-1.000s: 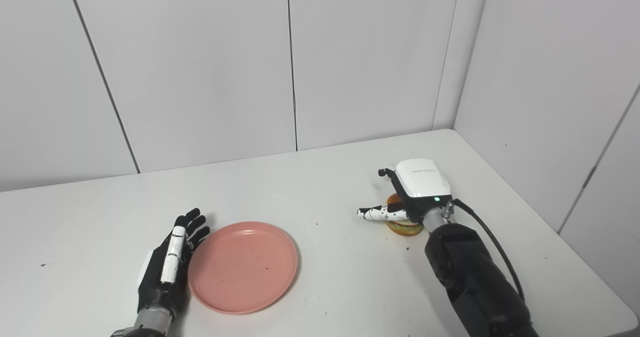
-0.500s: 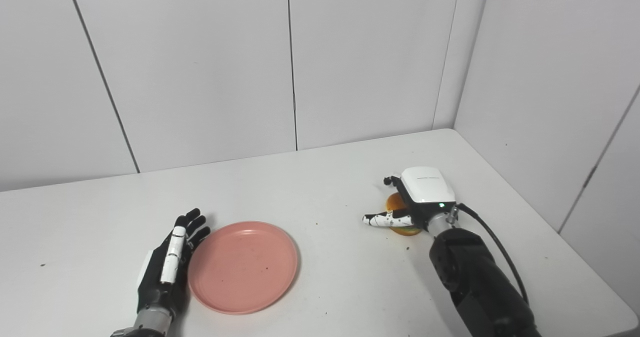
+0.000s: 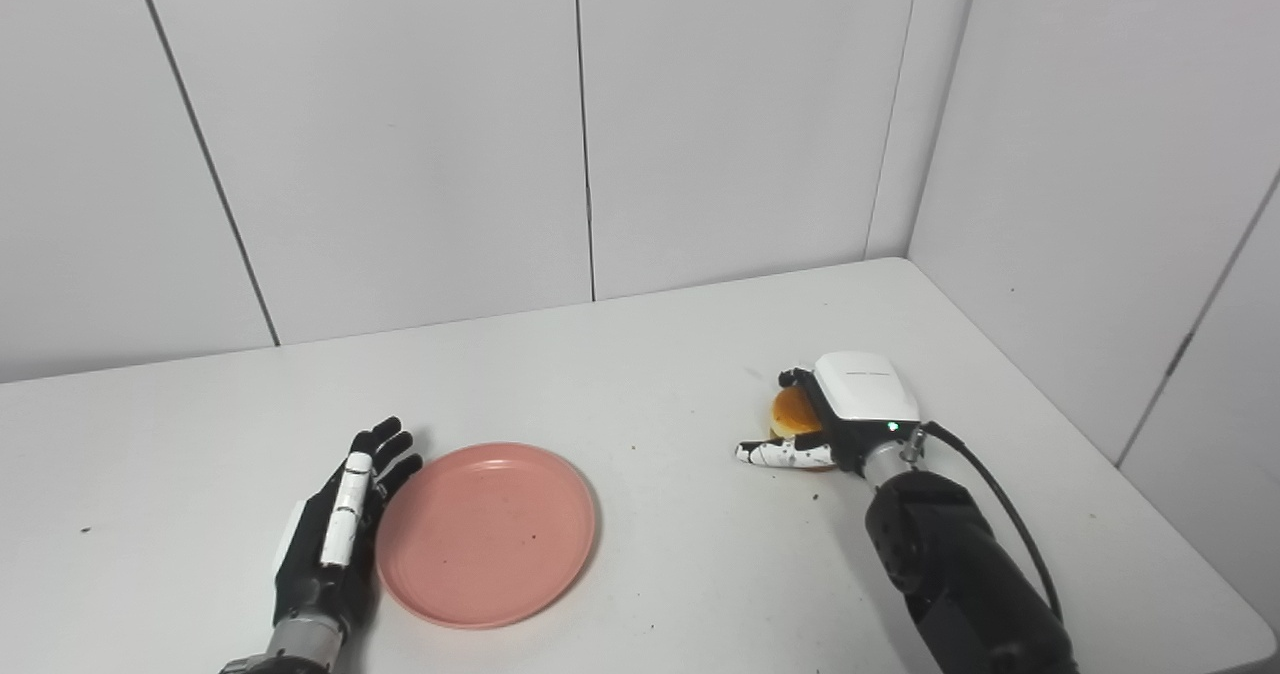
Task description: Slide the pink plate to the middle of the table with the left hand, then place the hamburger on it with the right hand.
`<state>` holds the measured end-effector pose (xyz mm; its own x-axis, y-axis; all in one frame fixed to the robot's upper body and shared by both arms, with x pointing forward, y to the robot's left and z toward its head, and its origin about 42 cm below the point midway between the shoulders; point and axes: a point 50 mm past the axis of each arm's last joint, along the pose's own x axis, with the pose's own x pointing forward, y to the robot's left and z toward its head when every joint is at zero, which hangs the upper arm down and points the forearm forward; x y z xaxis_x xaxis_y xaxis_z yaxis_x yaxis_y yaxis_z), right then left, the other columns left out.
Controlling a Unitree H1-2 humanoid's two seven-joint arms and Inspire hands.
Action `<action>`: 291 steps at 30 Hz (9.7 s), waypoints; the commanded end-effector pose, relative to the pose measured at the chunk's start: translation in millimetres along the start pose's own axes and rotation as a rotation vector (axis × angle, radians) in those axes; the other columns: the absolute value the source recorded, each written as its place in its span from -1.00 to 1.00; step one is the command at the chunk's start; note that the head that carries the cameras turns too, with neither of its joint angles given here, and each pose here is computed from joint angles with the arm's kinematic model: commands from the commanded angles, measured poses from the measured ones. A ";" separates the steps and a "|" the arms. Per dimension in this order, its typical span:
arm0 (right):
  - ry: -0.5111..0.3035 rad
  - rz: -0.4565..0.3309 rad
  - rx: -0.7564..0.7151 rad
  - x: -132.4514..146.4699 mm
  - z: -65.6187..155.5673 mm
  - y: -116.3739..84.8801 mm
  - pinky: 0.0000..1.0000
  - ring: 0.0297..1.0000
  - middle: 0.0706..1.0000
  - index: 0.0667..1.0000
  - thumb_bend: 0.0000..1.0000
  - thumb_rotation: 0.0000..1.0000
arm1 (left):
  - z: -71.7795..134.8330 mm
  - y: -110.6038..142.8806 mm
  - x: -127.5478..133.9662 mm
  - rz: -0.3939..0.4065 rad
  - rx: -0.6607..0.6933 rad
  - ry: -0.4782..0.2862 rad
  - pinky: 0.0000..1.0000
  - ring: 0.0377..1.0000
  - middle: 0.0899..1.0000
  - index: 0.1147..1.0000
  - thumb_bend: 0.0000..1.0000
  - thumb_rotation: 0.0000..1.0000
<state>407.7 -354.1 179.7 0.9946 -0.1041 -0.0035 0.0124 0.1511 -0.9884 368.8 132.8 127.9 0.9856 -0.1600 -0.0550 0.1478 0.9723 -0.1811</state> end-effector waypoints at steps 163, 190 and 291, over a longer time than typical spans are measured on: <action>-0.557 -0.114 0.450 -36.6 238.7 34.7 -0.49 -0.39 -0.28 -0.12 0.03 -0.68 | -14.9 -43.7 6.6 -0.014 0.070 -0.024 0.47 0.54 0.60 0.57 0.20 0.91; -0.575 0.005 0.358 -40.4 221.3 42.7 0.22 0.31 0.33 0.26 0.62 0.23 | -10.6 -44.4 8.6 -0.012 0.031 -0.009 0.52 0.64 0.62 0.57 0.21 0.85; -0.124 0.074 1.570 -63.2 144.2 87.5 0.95 0.88 0.87 0.79 0.71 1.00 | -18.3 -15.1 -6.0 0.212 0.120 -0.042 1.00 1.00 1.00 0.93 0.48 0.98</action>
<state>368.1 -197.2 126.5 0.9956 0.0031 0.0932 -0.0170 0.9887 0.1488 361.7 109.5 116.8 0.9987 0.0477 -0.0172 -0.0487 0.9965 -0.0679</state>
